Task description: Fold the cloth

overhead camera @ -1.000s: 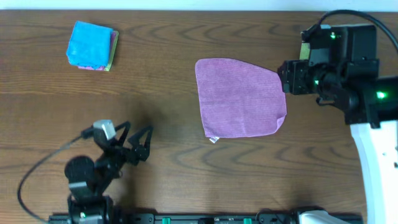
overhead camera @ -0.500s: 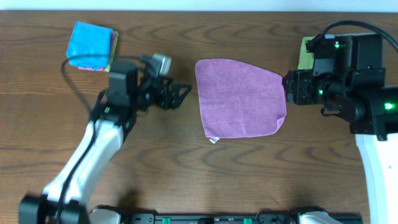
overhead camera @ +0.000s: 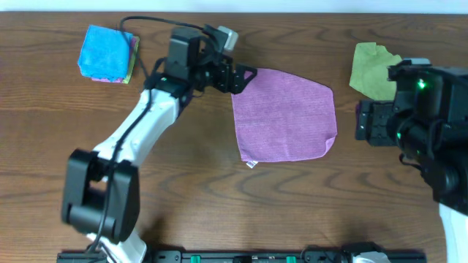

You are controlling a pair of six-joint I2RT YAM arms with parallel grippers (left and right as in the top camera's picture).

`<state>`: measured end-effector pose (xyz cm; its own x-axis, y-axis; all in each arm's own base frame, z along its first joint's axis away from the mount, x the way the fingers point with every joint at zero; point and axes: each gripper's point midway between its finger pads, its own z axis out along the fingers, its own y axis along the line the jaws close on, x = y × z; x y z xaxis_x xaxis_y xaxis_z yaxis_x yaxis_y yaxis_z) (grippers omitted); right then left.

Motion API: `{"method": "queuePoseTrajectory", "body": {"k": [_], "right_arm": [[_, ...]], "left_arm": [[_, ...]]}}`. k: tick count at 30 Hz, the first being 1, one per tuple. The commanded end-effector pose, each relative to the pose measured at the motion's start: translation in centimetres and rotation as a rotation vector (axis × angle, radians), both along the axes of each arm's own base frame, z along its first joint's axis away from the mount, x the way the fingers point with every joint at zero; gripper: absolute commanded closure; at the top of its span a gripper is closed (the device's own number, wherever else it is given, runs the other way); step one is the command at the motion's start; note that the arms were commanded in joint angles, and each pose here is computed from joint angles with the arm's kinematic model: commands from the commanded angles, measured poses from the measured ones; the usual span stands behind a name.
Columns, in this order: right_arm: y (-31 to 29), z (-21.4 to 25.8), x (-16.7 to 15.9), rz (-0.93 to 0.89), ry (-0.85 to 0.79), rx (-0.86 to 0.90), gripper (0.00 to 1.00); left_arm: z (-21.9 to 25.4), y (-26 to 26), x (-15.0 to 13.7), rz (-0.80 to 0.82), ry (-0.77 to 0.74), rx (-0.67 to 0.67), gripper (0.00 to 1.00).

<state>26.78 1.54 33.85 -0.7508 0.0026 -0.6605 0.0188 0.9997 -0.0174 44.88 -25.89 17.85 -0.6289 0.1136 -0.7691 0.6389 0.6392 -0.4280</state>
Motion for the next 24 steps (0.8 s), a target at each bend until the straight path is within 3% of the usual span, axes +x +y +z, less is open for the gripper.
{"method": "queuePoseTrajectory", "body": {"k": [1, 7, 8, 14, 17, 22, 24], "right_arm": [[-0.6, 0.6, -0.6, -0.021, -0.018, -0.013, 0.16], [-0.6, 0.5, -0.8, -0.033, -0.013, -0.001, 0.13], [-0.5, 0.4, -0.9, -0.031, -0.008, 0.001, 0.12], [-0.5, 0.0, -1.3, -0.028, 0.015, 0.002, 0.10], [-0.5, -0.1, -1.4, -0.028, 0.022, 0.001, 0.10], [-0.4, -0.3, -1.7, -0.021, 0.038, 0.007, 0.11], [-0.2, -0.4, -1.8, -0.017, 0.040, 0.012, 0.11]], "left_arm": [[-1.6, -0.9, 1.3, 0.000, -0.018, 0.073, 0.07], [-3.4, -0.5, 1.7, 0.030, 0.014, 0.136, 0.00], [-3.3, -0.3, 1.9, 0.035, 0.014, 0.135, 0.11], [-2.9, -0.8, 1.6, 0.033, 0.052, 0.077, 0.08], [-2.5, -2.0, 0.5, -0.006, 0.099, 0.022, 0.22], [-2.3, -4.9, -1.6, -0.091, 0.114, 0.001, 0.18], [-2.7, -5.4, -0.8, 0.003, 0.088, 0.054, 0.15]]}}
